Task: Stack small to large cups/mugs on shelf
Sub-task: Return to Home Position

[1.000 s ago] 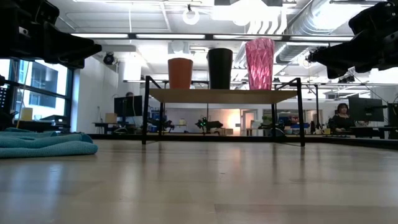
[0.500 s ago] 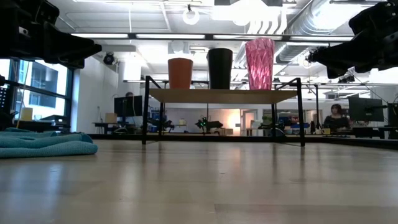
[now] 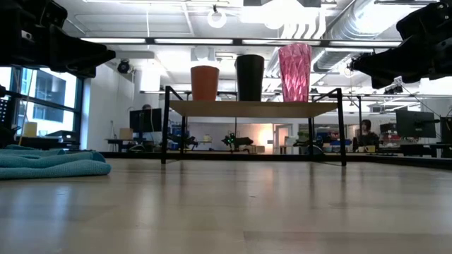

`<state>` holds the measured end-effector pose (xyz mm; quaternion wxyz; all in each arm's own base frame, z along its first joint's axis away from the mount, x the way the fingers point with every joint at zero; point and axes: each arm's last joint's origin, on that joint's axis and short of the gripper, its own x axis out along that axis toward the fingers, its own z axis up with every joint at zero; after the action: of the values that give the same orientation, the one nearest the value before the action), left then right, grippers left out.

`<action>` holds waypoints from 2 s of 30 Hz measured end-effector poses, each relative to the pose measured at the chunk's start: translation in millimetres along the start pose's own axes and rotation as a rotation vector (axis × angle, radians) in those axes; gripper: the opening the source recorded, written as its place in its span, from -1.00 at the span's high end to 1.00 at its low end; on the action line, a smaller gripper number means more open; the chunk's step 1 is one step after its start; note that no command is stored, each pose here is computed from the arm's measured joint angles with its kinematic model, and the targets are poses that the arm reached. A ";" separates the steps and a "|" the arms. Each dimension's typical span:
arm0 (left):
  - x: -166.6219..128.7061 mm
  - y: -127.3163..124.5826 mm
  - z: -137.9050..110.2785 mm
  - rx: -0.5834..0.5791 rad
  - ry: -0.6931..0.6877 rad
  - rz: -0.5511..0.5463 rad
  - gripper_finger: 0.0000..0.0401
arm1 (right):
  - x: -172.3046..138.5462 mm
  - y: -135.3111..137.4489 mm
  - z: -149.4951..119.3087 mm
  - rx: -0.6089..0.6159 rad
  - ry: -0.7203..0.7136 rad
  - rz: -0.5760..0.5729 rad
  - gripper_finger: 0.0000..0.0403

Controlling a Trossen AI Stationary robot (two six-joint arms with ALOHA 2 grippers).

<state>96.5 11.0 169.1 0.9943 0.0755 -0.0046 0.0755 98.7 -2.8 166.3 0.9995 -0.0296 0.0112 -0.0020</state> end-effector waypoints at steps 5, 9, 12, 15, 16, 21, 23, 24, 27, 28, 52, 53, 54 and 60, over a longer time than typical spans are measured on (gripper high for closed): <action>0.0 0.0 0.0 0.000 0.000 0.000 0.33 | 0.0 0.0 0.0 0.035 0.000 0.000 0.67; 0.0 0.0 0.0 0.000 0.000 0.000 0.33 | 0.0 0.0 0.0 0.071 0.000 0.000 0.67; 0.0 0.0 0.0 0.000 0.001 0.000 0.33 | 0.0 0.0 0.0 0.087 0.000 0.000 0.67; 0.0 0.0 0.0 0.000 0.000 0.000 0.33 | 0.0 0.0 0.0 0.082 0.000 0.000 0.67; 0.0 0.0 0.0 0.000 0.000 0.000 0.33 | 0.0 0.0 0.0 0.083 0.000 0.000 0.67; 0.0 0.0 0.0 0.000 0.000 0.000 0.33 | 0.0 0.0 0.0 0.086 0.000 0.000 0.67; 0.0 0.0 0.0 0.000 0.000 0.000 0.33 | 0.0 0.0 0.0 0.086 0.000 0.000 0.67; 0.0 0.0 0.0 0.000 0.000 0.000 0.33 | 0.0 0.0 0.0 0.086 0.000 -0.001 0.67; 0.0 0.0 0.0 0.000 0.000 0.000 0.33 | 0.0 0.0 0.0 0.086 0.000 0.000 0.67; 0.0 0.0 0.0 0.000 0.000 0.000 0.33 | 0.0 0.0 0.0 0.086 0.000 0.000 0.67; 0.0 0.0 0.0 0.000 0.000 0.000 0.33 | 0.0 0.0 0.0 0.086 0.000 -0.001 0.67; 0.0 0.0 -0.1 0.000 0.000 0.000 0.33 | 0.0 0.0 0.0 0.086 0.000 -0.001 0.67; 0.0 0.0 0.0 0.000 0.000 0.000 0.33 | 0.0 0.0 0.0 0.086 0.000 -0.001 0.67; 0.0 0.0 -0.2 0.000 0.001 0.000 0.33 | 0.0 -0.1 0.0 0.086 0.000 -0.001 0.67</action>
<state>96.5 11.0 169.0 0.9943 0.0754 -0.0043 0.0756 98.7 -2.9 166.3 0.9998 0.0133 0.0112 -0.0030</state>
